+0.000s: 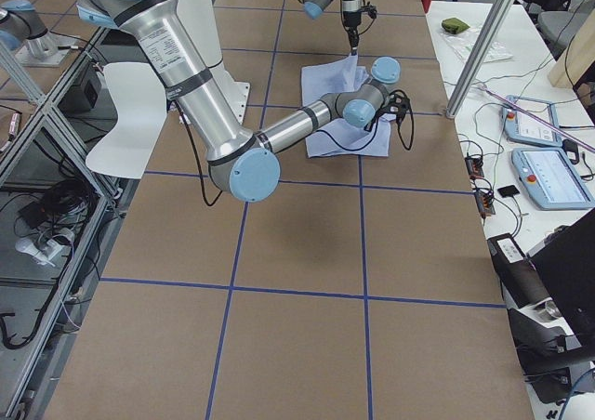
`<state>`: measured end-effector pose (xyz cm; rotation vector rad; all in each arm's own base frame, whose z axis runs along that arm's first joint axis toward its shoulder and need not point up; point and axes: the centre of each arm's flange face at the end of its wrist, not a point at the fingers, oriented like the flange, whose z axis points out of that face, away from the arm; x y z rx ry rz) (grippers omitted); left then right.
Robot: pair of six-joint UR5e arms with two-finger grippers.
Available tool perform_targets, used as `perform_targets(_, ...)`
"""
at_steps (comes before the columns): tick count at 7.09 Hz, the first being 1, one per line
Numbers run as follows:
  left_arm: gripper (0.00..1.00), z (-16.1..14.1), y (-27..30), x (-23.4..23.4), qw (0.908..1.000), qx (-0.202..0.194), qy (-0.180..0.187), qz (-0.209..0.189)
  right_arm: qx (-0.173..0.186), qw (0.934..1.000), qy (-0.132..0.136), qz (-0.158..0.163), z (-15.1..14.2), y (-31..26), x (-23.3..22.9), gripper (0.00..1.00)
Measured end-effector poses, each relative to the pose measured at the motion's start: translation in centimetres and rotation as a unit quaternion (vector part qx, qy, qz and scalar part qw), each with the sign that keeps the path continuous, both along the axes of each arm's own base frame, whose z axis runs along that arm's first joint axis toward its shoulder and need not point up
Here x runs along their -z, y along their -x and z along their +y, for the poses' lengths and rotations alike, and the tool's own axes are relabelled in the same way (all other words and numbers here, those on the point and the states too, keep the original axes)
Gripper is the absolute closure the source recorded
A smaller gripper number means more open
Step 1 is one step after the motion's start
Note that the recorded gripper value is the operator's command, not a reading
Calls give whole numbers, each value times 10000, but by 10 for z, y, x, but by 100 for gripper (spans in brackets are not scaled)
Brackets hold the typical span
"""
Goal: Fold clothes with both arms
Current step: 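Raise both grippers away from the folded shirt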
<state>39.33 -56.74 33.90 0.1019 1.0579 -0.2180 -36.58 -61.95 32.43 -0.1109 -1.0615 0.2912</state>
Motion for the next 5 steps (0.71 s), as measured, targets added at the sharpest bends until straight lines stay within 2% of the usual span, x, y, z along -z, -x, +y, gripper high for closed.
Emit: perform_targets(5,100,-25,-14,-30,10000,-5,-69,-47,-47,9999,84,102,-21,12,-15,100)
